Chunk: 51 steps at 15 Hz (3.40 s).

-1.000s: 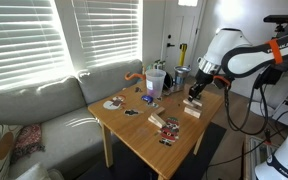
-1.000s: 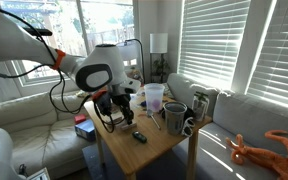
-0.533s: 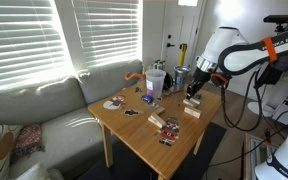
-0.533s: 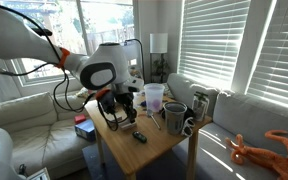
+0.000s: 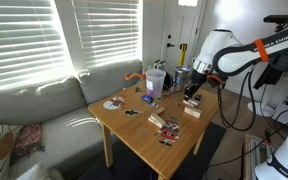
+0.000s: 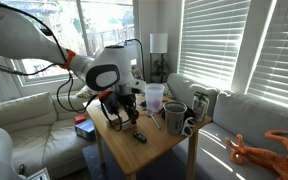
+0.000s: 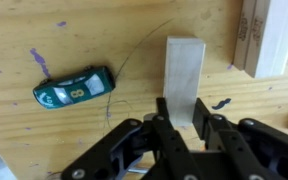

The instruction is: Put the toy car on the table, then move the right wooden blocks in line with the middle blocks and put the toy car on the wooden blocks

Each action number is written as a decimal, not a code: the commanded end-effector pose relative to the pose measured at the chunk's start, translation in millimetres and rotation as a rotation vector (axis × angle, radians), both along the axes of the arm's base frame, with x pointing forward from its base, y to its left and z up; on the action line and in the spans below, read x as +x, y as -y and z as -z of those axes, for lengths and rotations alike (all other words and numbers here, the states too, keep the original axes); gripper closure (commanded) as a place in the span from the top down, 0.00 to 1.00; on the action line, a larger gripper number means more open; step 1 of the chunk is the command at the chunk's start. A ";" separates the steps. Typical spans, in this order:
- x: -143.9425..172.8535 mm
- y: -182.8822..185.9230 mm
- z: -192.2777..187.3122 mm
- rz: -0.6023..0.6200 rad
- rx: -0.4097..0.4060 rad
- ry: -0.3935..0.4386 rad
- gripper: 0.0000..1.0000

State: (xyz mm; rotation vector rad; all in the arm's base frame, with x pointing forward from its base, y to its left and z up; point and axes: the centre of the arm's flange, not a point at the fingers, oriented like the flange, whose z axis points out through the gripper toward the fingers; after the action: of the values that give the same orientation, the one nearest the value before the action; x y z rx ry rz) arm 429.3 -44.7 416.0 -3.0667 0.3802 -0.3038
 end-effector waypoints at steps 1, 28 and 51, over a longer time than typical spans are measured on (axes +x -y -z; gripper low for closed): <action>7.9 -1.5 1.8 -0.024 0.022 -0.003 0.07; -16.6 -18.9 10.2 -0.099 0.004 -0.091 0.07; -21.2 -12.0 3.4 -0.083 0.011 -0.023 0.07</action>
State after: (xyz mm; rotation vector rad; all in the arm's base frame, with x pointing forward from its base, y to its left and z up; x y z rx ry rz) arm 409.2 -30.5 405.9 -3.0840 0.2677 -0.2321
